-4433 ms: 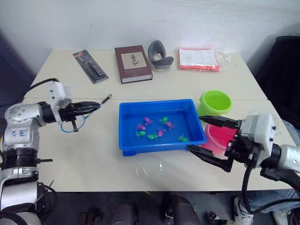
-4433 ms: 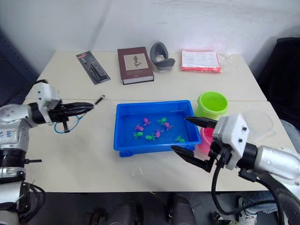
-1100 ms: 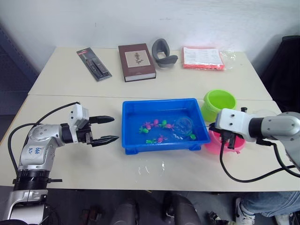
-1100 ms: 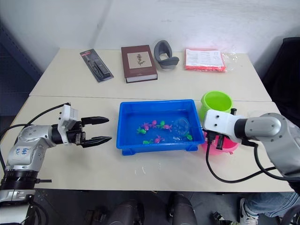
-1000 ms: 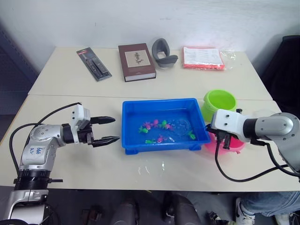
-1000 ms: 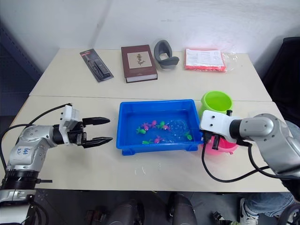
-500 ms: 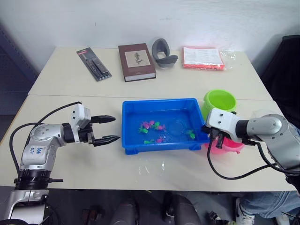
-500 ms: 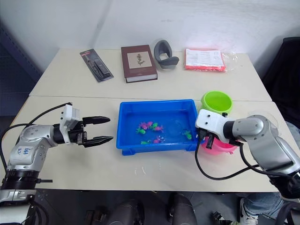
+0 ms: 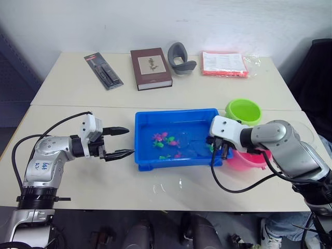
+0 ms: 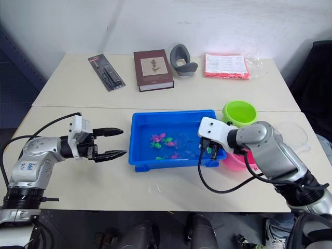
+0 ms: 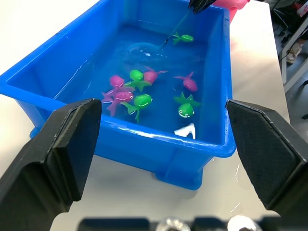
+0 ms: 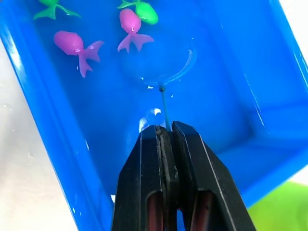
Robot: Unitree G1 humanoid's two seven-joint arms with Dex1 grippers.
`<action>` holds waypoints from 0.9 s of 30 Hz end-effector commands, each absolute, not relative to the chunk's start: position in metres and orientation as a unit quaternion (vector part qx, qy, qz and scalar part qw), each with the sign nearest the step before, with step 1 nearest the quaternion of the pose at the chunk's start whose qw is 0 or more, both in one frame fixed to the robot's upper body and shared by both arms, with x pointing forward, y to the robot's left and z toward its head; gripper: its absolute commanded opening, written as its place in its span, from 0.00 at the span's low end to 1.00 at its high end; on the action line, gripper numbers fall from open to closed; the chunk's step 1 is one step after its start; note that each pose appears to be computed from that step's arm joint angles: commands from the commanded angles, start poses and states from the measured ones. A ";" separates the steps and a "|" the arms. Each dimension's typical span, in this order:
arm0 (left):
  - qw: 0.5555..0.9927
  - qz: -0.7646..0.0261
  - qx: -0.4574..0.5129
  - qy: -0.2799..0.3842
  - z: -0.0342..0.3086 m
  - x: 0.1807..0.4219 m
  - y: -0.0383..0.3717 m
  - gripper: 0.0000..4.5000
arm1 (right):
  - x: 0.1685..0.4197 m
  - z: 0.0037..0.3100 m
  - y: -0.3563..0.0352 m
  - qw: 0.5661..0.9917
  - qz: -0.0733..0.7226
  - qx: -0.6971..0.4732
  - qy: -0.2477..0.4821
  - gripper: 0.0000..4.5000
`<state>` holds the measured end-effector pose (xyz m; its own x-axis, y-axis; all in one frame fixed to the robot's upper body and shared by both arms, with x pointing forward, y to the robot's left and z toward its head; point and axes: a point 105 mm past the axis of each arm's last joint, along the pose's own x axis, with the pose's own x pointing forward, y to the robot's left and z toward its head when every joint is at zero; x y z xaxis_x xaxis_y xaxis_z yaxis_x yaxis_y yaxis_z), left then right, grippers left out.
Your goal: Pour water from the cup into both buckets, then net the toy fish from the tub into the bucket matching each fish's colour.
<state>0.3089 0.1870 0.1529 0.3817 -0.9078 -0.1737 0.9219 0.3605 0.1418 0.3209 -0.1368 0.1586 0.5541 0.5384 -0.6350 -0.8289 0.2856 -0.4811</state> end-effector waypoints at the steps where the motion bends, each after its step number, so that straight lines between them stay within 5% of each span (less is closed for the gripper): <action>1: 0.822 -0.557 0.121 0.009 0.164 0.309 0.184 0.99 | 0.316 0.166 -0.126 0.781 0.453 -0.396 0.166 0.00; 27: 0.824 -0.553 0.121 0.009 0.162 0.310 0.186 0.99 | 0.305 0.179 -0.127 0.812 0.465 -0.298 0.188 0.00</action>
